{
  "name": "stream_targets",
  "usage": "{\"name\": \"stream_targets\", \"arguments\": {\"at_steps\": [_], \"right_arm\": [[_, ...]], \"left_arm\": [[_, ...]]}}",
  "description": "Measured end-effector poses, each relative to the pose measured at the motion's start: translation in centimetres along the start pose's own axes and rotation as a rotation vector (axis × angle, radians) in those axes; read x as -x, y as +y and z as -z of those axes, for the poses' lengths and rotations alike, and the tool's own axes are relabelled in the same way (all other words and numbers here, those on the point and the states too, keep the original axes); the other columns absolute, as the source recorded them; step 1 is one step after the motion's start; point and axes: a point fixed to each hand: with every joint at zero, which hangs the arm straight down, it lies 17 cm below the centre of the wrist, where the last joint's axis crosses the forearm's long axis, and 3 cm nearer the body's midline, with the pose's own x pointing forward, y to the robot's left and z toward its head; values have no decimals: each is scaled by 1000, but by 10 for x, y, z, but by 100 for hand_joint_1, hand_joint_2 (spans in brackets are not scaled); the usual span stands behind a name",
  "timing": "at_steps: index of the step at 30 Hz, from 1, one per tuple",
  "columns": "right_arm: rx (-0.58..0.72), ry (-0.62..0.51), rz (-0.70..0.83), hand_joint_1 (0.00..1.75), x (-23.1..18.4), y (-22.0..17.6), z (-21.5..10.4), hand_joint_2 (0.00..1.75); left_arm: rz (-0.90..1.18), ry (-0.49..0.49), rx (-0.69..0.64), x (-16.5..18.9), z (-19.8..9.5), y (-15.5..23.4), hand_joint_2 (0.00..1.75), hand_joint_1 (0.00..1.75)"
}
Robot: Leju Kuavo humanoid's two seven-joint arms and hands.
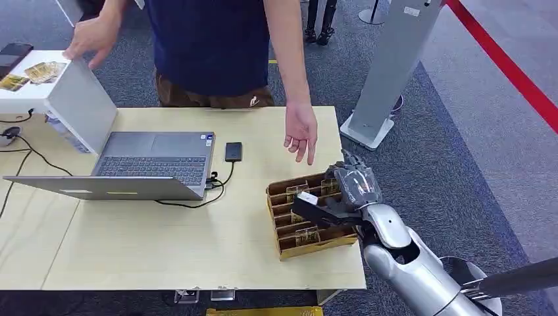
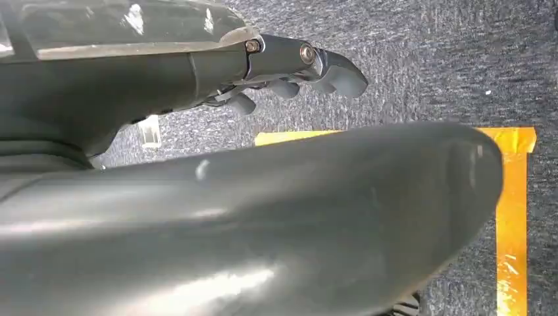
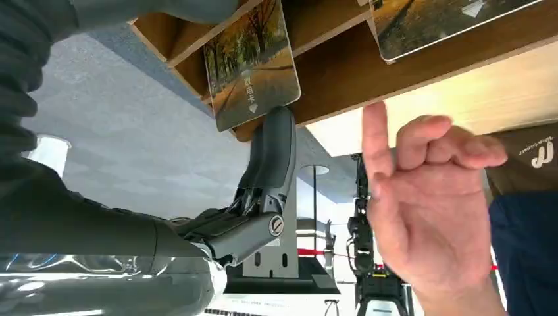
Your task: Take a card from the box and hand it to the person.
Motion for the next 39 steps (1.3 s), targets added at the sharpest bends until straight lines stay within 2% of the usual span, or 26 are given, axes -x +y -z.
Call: {"name": "stream_targets", "arguments": {"at_steps": [8, 12, 16, 24, 30, 34, 39], "right_arm": [[18, 9, 14, 35, 3, -5, 0, 175], [57, 18, 28, 33, 5, -19, 0, 175], [100, 15, 40, 24, 4, -38, 0, 175], [146, -4, 47, 26, -2, -59, -4, 175], [134, -4, 42, 33, -3, -57, -4, 175], [106, 3, 32, 49, 1, -49, -4, 175], [59, 17, 33, 51, 7, -31, -3, 175]], "left_arm": [[0, 0, 0, 0, 0, 0, 0, 0], [-1, 0, -2, 0, 0, 0, 0, 0], [-2, 1, -3, 0, 0, 1, 0, 0], [-2, 1, -4, 0, 0, 1, 0, 0], [-2, 0, -9, 0, 0, 2, 0, 0], [-2, 0, -9, 0, 0, 2, 0, 0], [-2, 0, -9, 0, 0, 2, 0, 0]]}}
